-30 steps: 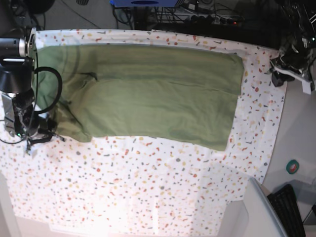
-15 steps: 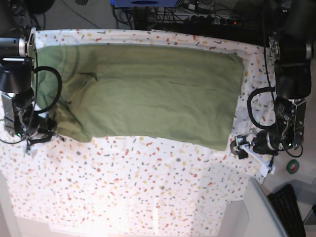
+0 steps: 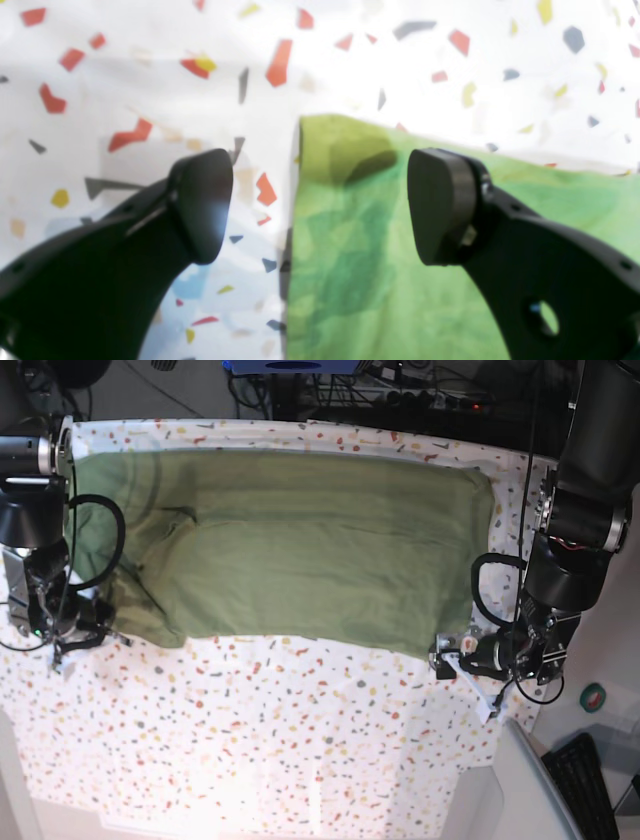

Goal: Layout the t-shirt on the table in an organized manner, then fold the t-shirt properly
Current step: 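Move the left gripper down and grasp the shirt's hem edge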

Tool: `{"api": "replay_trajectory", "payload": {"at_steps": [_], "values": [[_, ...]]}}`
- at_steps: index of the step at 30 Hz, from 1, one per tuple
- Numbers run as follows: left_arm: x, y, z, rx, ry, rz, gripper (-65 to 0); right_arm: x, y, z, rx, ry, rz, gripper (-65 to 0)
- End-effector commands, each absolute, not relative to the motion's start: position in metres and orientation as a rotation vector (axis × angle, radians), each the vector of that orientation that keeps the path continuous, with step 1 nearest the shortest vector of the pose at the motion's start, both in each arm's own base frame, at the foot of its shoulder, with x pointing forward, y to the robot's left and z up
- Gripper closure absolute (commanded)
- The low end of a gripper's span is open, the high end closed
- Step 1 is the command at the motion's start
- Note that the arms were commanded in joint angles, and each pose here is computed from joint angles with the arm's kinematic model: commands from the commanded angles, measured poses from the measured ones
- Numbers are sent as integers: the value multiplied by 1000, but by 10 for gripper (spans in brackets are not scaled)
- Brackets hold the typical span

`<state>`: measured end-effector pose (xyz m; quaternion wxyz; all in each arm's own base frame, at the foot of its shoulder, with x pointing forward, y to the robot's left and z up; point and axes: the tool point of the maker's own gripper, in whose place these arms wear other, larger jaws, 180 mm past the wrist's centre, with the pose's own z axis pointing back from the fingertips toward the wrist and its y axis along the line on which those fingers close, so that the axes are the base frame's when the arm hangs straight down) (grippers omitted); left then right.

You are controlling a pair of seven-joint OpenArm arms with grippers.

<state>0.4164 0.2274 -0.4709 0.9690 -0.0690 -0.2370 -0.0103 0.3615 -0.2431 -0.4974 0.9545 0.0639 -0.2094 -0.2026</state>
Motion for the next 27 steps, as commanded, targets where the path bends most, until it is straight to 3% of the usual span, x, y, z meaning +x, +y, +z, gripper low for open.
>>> {"api": "replay_trajectory", "payload": {"at_steps": [1,15,17,22,27], "values": [[434,229,-455,-138,-534,-22,-520,380,-251,-480,129,-483,-414,0],[421,207,-484,-166,-529,19,-500,372,-251,-486,126,-470,-412,0],[416,203,-490,-171,-521,17,-438,372,-250,-487,125,-469,-409,0],[407,202,-498,-173,-514,22,-202,374,-250,-486,124,-473,-405,0],[402,205,-503,-169,-520,28,-44,381,-253,-481,114,-517,-406,0]]}}
